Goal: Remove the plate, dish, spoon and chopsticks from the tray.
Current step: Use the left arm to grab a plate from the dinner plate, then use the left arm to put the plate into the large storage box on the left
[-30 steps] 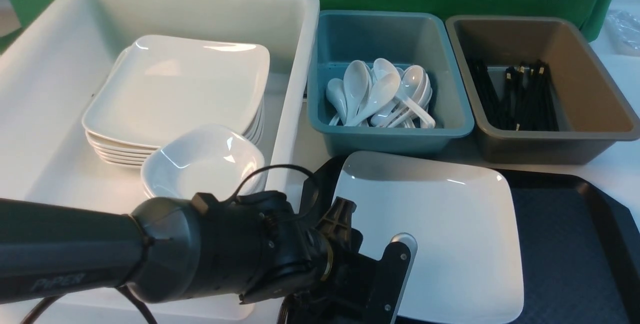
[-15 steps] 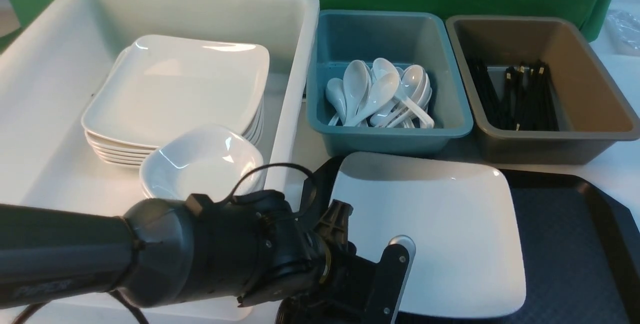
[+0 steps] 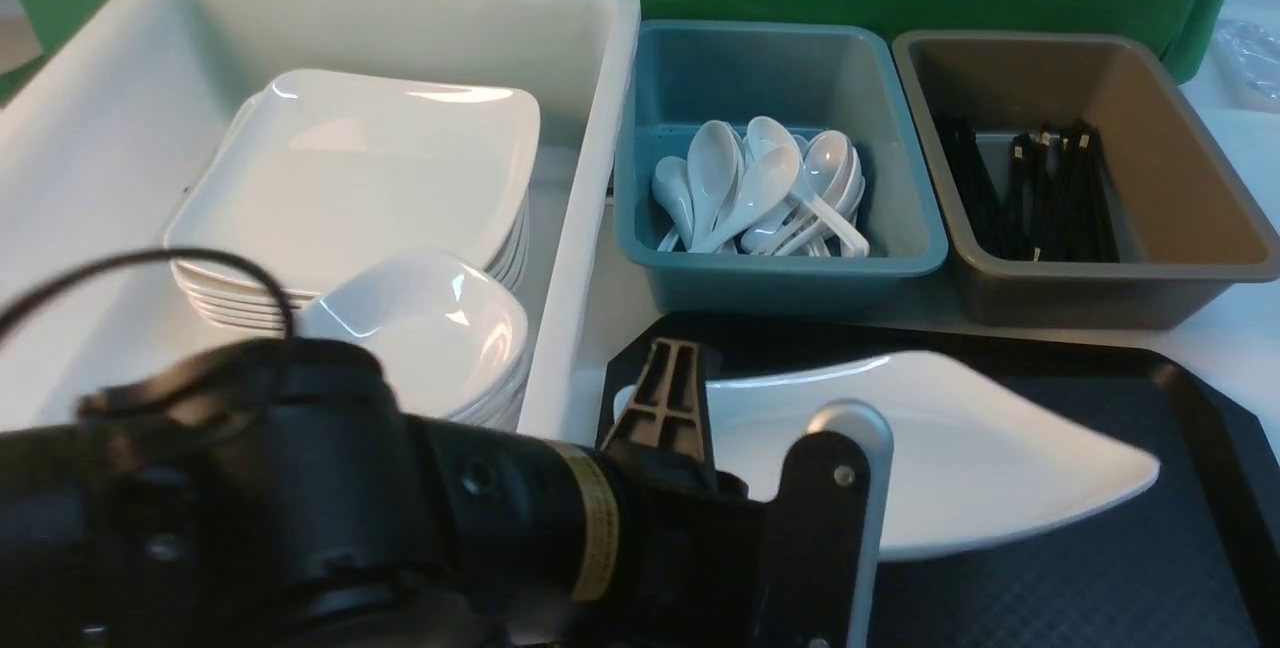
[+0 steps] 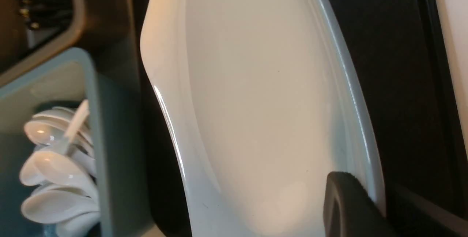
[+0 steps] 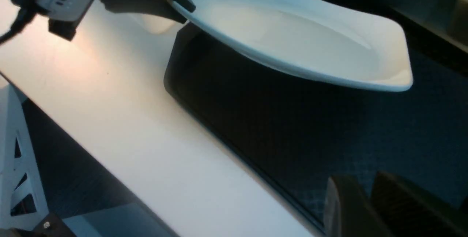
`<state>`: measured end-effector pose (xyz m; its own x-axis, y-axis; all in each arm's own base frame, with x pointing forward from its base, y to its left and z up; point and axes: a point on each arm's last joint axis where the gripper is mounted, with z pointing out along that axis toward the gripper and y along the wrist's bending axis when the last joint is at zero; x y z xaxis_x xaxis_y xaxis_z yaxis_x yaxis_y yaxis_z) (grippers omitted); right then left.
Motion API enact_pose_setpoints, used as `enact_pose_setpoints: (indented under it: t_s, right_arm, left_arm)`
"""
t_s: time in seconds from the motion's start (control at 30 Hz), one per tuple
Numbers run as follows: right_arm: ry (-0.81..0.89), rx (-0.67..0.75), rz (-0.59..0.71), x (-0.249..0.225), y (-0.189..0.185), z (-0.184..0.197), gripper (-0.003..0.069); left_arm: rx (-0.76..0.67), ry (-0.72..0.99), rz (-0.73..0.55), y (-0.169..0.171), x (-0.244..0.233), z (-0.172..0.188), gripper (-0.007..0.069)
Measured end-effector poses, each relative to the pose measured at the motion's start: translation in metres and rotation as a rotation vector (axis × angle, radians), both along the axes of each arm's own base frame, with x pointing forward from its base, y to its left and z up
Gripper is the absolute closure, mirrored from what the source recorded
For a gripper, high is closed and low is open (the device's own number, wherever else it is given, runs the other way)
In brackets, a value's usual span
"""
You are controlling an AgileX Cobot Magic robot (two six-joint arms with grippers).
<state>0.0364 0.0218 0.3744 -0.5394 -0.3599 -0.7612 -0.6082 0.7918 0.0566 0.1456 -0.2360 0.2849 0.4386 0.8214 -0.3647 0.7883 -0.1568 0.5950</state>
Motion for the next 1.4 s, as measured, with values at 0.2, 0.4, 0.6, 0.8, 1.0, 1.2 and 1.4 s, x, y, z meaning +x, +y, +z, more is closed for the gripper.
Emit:
enact_pose_setpoints:
  t_s: [0.2, 0.4, 0.6, 0.8, 1.0, 1.2, 1.4]
  right_arm:
    - [-0.049, 0.006, -0.127, 0.007, -0.009, 0.006, 0.0516]
    - [-0.096, 0.041, -0.216, 0.01, -0.017, 0.017, 0.0588]
    - [-0.117, 0.071, -0.219, 0.012, -0.014, 0.021, 0.0634]
    - [-0.12, 0.034, -0.203, 0.024, 0.003, 0.021, 0.0634]
    - [-0.127, -0.027, -0.163, 0.037, 0.021, 0.019, 0.0634]
    - [-0.132, -0.076, -0.129, 0.044, 0.033, 0.016, 0.0634]
    - [-0.14, -0.093, -0.115, 0.045, 0.033, 0.016, 0.0631]
  left_arm:
    - [-0.138, -0.022, 0.014, 0.004, -0.004, 0.039, 0.0588]
    - [-0.242, -0.062, 0.022, 0.009, -0.008, 0.073, 0.0588]
    - [-0.322, -0.132, 0.133, 0.025, -0.002, 0.115, 0.0588]
    - [-0.232, -0.196, 0.475, 0.071, 0.039, 0.125, 0.0588]
    - [-0.143, -0.163, 0.741, 0.11, 0.087, 0.105, 0.0588]
    - [0.062, -0.101, 0.903, 0.142, 0.162, 0.044, 0.0588]
    - [0.19, -0.054, 0.9, 0.138, 0.195, 0.003, 0.0588]
